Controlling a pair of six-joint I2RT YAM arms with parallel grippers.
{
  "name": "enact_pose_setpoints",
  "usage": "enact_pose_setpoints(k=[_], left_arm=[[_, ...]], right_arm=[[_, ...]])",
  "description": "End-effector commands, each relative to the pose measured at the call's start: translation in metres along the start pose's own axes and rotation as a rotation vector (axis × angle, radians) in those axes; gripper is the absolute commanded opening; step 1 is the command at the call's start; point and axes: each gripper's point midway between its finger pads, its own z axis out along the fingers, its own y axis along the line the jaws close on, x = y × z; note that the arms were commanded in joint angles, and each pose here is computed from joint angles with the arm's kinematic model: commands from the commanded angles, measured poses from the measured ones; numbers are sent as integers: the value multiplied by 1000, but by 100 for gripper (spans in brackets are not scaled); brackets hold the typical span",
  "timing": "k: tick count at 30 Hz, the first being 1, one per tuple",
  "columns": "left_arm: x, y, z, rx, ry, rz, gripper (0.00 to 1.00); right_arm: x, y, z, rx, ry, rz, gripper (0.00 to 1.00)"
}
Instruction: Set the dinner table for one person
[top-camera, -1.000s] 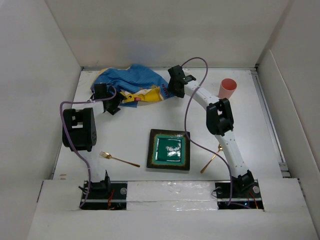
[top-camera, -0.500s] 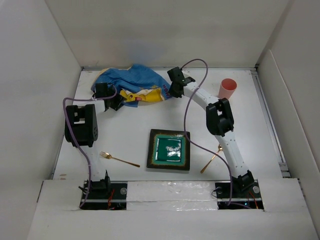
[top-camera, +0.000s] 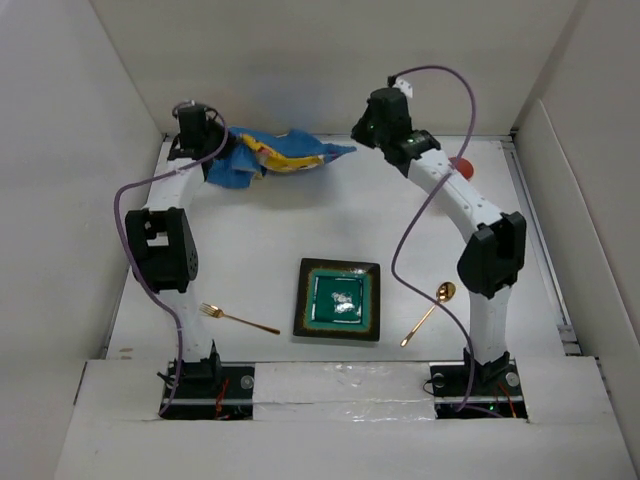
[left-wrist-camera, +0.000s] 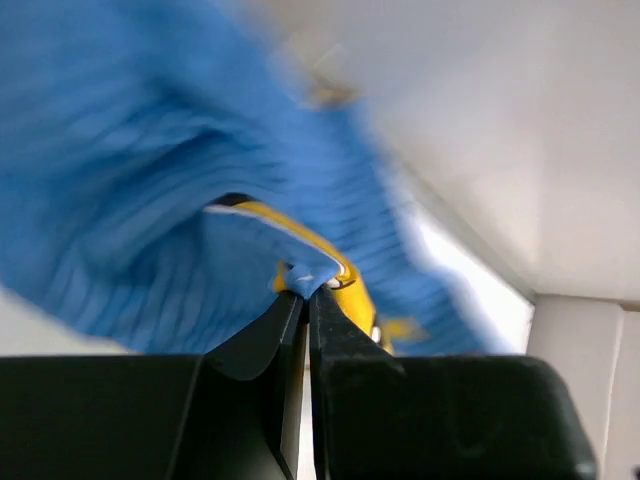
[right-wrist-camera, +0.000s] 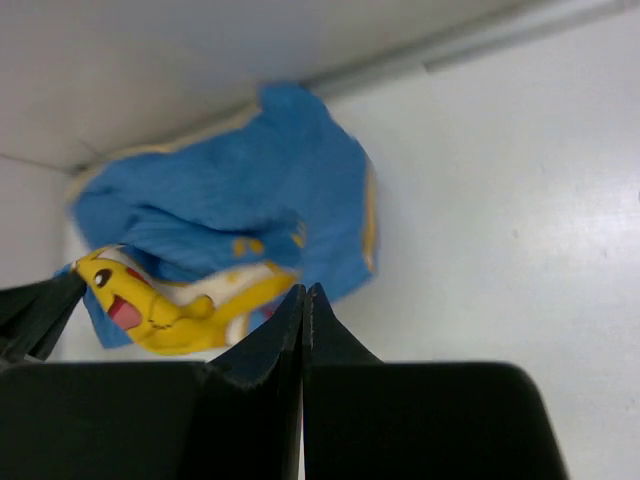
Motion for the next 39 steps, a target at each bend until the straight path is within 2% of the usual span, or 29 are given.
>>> enact_pose_setpoints(k=[1,2,3,4,5,6,7,8,10,11,12,13,14,15,17,18,19,22,23,24,25,26,28,30,35,39], left_arm=[[-77,-145,-98,244,-270,256,0],[-84,-182,-127,297,-322,325,0],[-86,-186,-135,308,-333,327,0],[-83,-193,-145,324,-338,351,0],[-70,-188,-144,319,-318,386,0],[-69,-190,-167,337,-342,409,0],[-59,-183,-171,327,-335,426,0],[-39,-146,-156,252,-286,435,0],[-24,-120,-171,212,-277,449,0],[3,-76,-154,123,-204,447,0],[12,-62,-161,104,-194,458,0],[22,-42,-159,60,-171,462,0],[43,-1,-153,-33,-120,464,0],[49,12,-159,-63,-115,468,0],[60,50,-164,-159,-100,438,0],[52,60,-171,-181,-124,407,0],[51,66,-174,-194,-135,382,0],[43,88,-180,-312,-175,383,0],[42,93,-184,-352,-168,382,0],[42,93,-184,-353,-168,382,0],[42,99,-189,-383,-170,382,0],[41,101,-193,-392,-179,383,0],[43,110,-202,-428,-191,376,0],[41,108,-212,-424,-214,376,0],[51,112,-218,-413,-181,378,0],[57,117,-220,-417,-167,381,0]], right_arm=[[-106,49,-64,-173,-240,6,0],[-120,53,-82,-204,-260,4,0],[-119,54,-82,-212,-255,2,0],[-131,60,-103,-245,-277,5,0],[-126,50,-106,-230,-267,-12,0],[-126,48,-113,-239,-275,-17,0],[-118,42,-118,-239,-263,-22,0],[-97,26,-124,-224,-224,-32,0],[-67,13,-126,-233,-157,-29,0],[-53,3,-125,-220,-135,-26,0],[-20,-13,-121,-198,-83,-35,0],[-6,-22,-118,-181,-54,-37,0],[12,-24,-116,-180,-14,-47,0],[37,-28,-109,-180,49,-62,0],[60,-25,-103,-190,98,-87,0],[84,-19,-97,-206,155,-123,0],[90,-12,-94,-215,169,-133,0],[134,13,-81,-254,273,-193,17],[156,27,-75,-266,312,-232,41],[175,27,-71,-261,346,-249,41],[176,41,-68,-276,341,-254,53],[183,43,-65,-255,359,-272,56],[204,52,-48,-240,392,-278,62],[219,50,-39,-212,428,-286,62],[253,37,-10,-103,466,-295,62],[274,24,-4,-30,488,-338,62]])
